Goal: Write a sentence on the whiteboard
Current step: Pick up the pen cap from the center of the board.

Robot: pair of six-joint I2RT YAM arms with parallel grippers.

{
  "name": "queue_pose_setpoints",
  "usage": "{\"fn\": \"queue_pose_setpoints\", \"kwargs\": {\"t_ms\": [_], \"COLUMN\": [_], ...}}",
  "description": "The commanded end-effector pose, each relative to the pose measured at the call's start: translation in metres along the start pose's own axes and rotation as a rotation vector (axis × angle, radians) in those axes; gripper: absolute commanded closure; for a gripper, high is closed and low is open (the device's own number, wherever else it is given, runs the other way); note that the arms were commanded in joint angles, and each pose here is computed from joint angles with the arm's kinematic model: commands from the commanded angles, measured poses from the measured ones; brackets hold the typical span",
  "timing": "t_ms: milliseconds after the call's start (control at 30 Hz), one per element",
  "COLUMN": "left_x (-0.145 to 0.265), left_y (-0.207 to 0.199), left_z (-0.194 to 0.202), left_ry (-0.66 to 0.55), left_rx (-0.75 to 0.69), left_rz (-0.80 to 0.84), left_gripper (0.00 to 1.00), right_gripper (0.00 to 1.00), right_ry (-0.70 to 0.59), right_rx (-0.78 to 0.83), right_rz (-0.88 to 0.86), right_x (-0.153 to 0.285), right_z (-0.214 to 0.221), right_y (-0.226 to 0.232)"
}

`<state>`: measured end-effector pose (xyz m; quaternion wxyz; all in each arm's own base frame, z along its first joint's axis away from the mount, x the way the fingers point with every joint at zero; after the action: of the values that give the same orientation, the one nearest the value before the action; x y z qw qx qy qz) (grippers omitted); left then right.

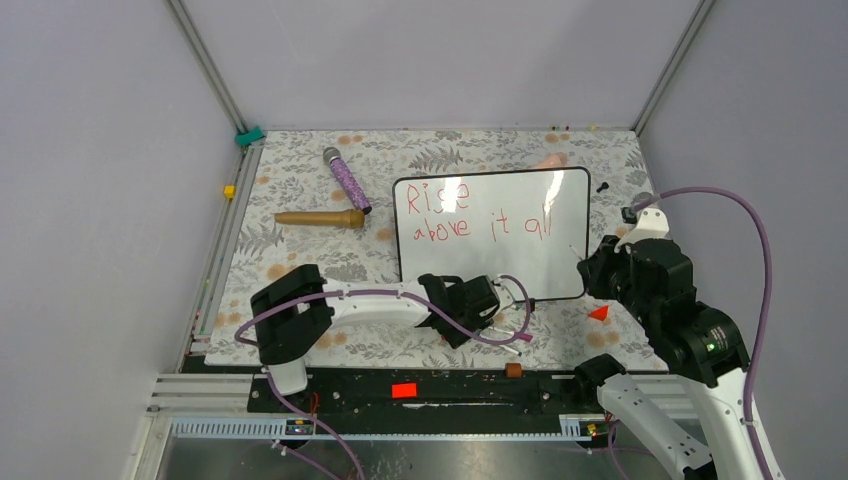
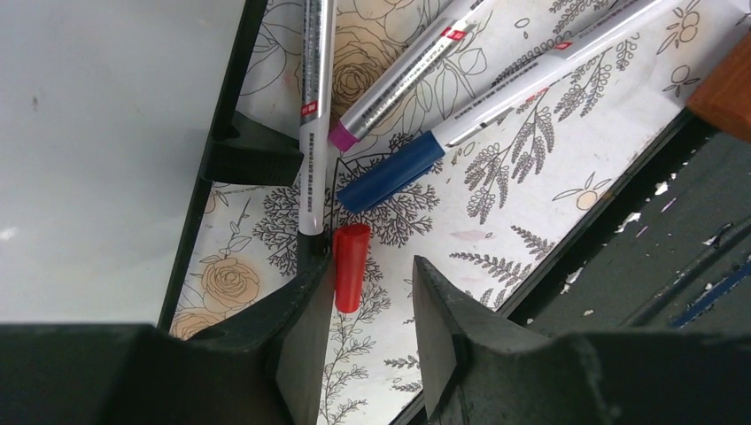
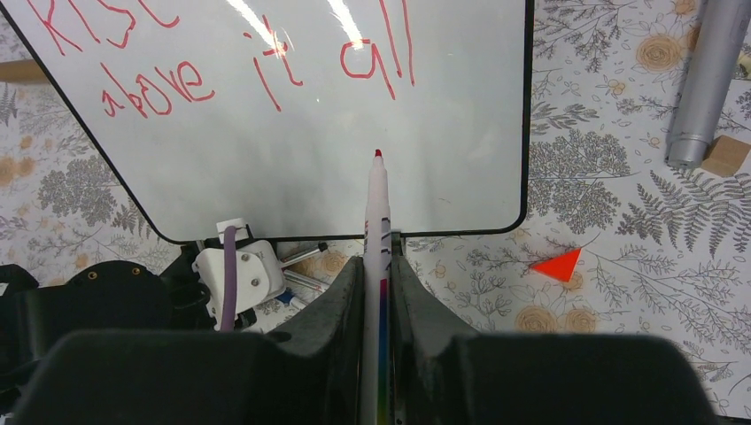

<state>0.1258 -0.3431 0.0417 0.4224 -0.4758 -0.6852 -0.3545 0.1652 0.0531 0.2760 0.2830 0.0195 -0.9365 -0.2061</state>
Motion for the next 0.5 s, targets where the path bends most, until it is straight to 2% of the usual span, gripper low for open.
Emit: {"fn": "queue_pose_setpoints", "kwargs": {"t_ms": [0, 100, 233, 367, 467], "left_x": [-0.001, -0.008, -0.015, -0.017, -0.015], "left_y": [0.007, 0.008, 0.008, 0.002, -0.003], "left_z": [-0.022, -0.018, -0.011, -0.001, 0.008], "left_ry": [-0.061, -0.035, -0.007, 0.011, 0.016], "left_rx": [0.004, -0.001, -0.006, 0.002, 0.026], "left_rz": [-0.024, -0.022, -0.009, 0.021, 0.043], "left_gripper": [0.62, 0.63, 0.69, 0.8, 0.99], "right_gripper": [1.0, 1.0, 1.0, 1.0, 1.0], "right_ry": [-0.034, -0.026, -0.028, -0.026, -0.023], "right_rx": [0.008, 0.0, -0.015, -0.019, -0.018], "right_rz": [-0.017, -0.014, -0.016, -0.012, -0.014], "right_x": [0.007, 0.008, 0.01, 0.013, 0.014], "right_z": [-0.011, -0.009, -0.006, -0.003, -0.001], "right_y": [0.005, 0.004, 0.002, -0.001, -0.002]}}
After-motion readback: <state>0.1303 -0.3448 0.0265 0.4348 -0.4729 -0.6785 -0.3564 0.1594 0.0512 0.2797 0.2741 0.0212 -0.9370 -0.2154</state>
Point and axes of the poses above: each gripper's point midway between its finger pads, its own x axis back along the fingers, its own y axis along the line the jaws close on, z = x × y, the point moved 1 cm from there along x, back along the fingers, and after that the axes turned 13 degrees about -x, right-handed, at the moved point
